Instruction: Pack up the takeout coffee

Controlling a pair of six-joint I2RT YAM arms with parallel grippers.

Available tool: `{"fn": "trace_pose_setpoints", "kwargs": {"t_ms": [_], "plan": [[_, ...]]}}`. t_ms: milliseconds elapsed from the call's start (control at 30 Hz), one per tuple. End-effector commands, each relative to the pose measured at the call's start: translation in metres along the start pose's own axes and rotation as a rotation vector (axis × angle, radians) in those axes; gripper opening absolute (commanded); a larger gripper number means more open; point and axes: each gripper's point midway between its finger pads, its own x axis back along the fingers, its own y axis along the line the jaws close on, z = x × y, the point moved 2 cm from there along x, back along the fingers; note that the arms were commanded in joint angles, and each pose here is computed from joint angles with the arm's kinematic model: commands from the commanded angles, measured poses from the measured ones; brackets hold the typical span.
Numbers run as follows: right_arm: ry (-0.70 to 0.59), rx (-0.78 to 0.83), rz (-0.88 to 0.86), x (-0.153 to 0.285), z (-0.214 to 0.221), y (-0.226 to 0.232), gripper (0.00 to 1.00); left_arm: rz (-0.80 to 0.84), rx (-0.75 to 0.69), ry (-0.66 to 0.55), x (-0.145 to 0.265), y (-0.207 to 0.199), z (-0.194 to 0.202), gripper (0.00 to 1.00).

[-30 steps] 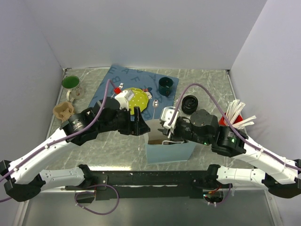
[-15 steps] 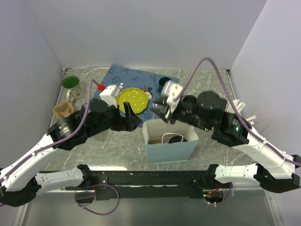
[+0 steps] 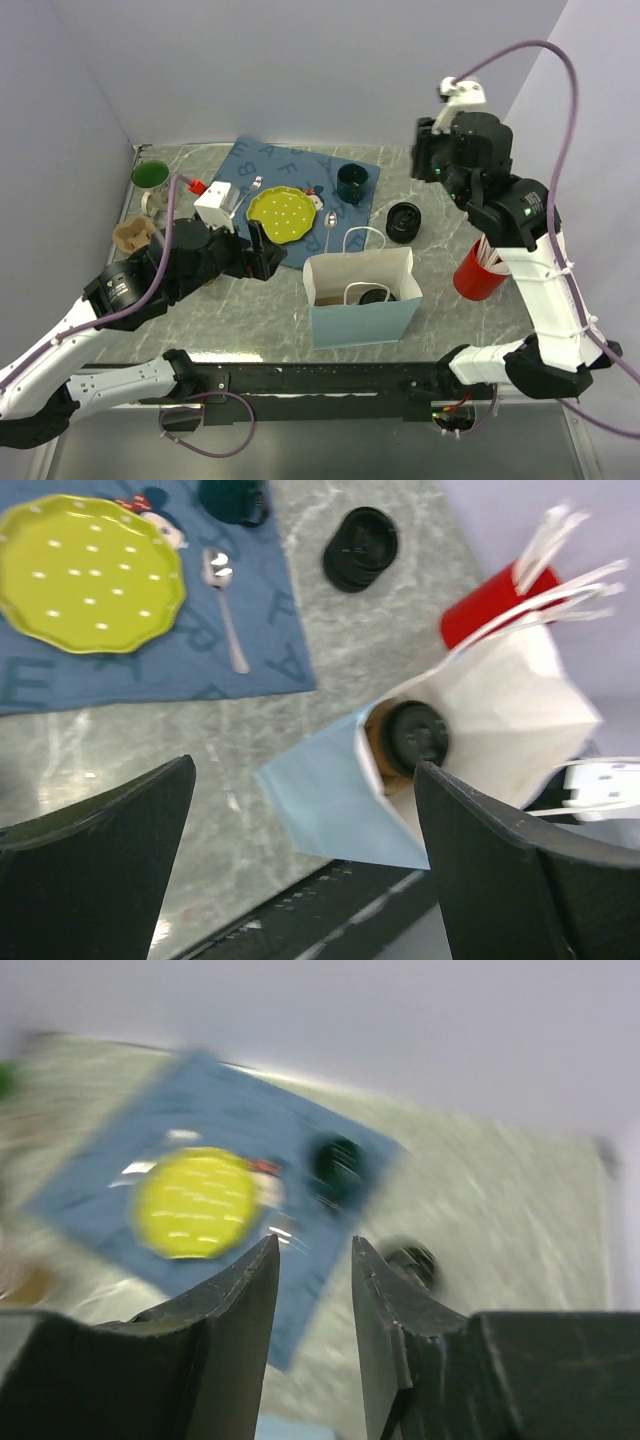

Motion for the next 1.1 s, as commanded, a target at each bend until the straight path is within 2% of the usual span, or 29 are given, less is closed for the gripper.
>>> {"fn": "trace_pose_setpoints", "kwargs": {"t_ms": [0, 67, 167, 300, 467, 700, 1067], "plan": [[0.172, -0.129, 0.278, 0.017, 0.054, -0.073, 0.44, -0.067, -0.075, -0.066, -0.001, 0.019, -0.003, 0.97], [0.199, -0.18, 0.368, 0.023, 0.069, -0.105, 0.42, -0.1, -0.096, -0.061, -0.003, 0.029, 0.005, 0.97], [0.354, -0.212, 0.433, 0.021, 0.116, -0.127, 0.38, -0.097, -0.135, -0.06, -0.008, 0.037, 0.017, 0.97], [0.493, -0.23, 0.56, 0.023, 0.156, -0.164, 0.36, -0.084, -0.121, -0.087, -0.011, 0.042, 0.026, 0.97], [0.48, -0.13, 0.583, 0.001, 0.15, -0.184, 0.36, -0.033, -0.061, -0.144, -0.006, 0.041, 0.03, 0.97], [0.574, 0.039, 0.608, -0.037, 0.159, -0.208, 0.35, -0.021, -0.061, -0.156, 0.003, 0.043, 0.029, 0.97], [0.661, 0.041, 0.642, -0.051, 0.179, -0.231, 0.34, -0.085, -0.086, -0.187, 0.012, 0.05, 0.014, 0.97]]}}
